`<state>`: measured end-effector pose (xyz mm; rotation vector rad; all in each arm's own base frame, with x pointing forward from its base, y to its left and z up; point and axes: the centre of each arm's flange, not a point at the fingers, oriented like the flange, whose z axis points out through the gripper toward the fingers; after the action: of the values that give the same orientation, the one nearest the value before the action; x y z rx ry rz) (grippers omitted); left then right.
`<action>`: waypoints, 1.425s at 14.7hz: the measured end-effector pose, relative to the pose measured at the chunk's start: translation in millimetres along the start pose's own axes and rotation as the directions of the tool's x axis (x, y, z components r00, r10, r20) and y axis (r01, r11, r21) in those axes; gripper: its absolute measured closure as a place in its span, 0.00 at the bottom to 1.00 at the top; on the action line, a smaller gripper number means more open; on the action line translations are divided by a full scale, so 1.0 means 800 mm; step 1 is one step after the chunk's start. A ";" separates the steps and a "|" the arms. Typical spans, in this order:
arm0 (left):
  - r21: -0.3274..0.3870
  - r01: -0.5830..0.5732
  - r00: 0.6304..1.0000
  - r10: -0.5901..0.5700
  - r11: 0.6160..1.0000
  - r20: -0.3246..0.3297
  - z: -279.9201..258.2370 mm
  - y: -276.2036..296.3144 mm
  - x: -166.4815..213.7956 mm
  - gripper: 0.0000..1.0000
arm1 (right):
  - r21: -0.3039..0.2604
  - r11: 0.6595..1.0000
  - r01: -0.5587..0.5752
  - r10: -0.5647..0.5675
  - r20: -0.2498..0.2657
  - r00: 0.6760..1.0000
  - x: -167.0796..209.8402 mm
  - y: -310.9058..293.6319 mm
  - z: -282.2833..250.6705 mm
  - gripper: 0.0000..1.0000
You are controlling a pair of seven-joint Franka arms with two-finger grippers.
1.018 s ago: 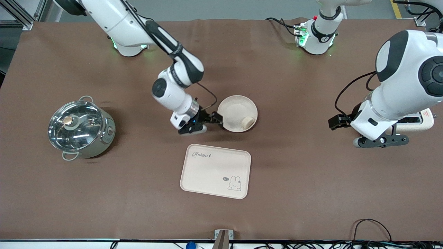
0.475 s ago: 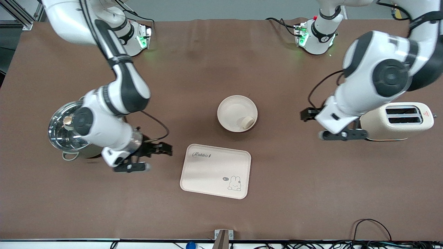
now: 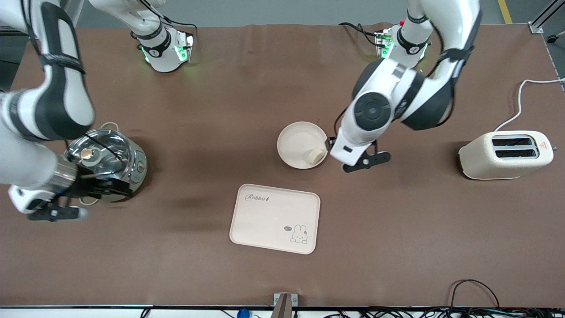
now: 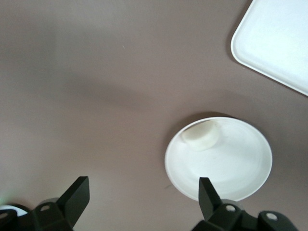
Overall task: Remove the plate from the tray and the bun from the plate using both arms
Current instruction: 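Withdraw the right gripper while the left gripper reaches over the plate, then grasp the white bun on the plate with the left gripper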
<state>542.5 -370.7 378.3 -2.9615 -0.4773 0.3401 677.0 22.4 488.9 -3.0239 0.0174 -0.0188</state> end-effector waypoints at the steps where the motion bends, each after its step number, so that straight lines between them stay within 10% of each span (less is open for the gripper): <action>1: 0.001 0.045 0.999 -0.045 0.999 0.001 0.022 0.018 -0.006 0.00 | -0.014 1.000 -0.010 0.011 0.008 1.000 -0.008 0.014 -0.021 0.00; 9: -0.087 0.276 0.960 -0.278 0.957 -0.012 0.180 0.076 -0.020 0.04 | -0.074 0.996 -0.044 0.042 -0.023 0.999 -0.118 0.037 -0.190 0.00; 21: -0.081 0.309 0.951 -0.308 0.948 0.016 0.225 0.081 -0.016 0.33 | -0.082 0.996 -0.040 0.036 -0.051 0.998 -0.162 0.034 -0.195 0.00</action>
<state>506.8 -420.6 197.0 -2.8967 -0.9619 0.2961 544.9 -21.2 639.1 -3.1044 0.0822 -0.0920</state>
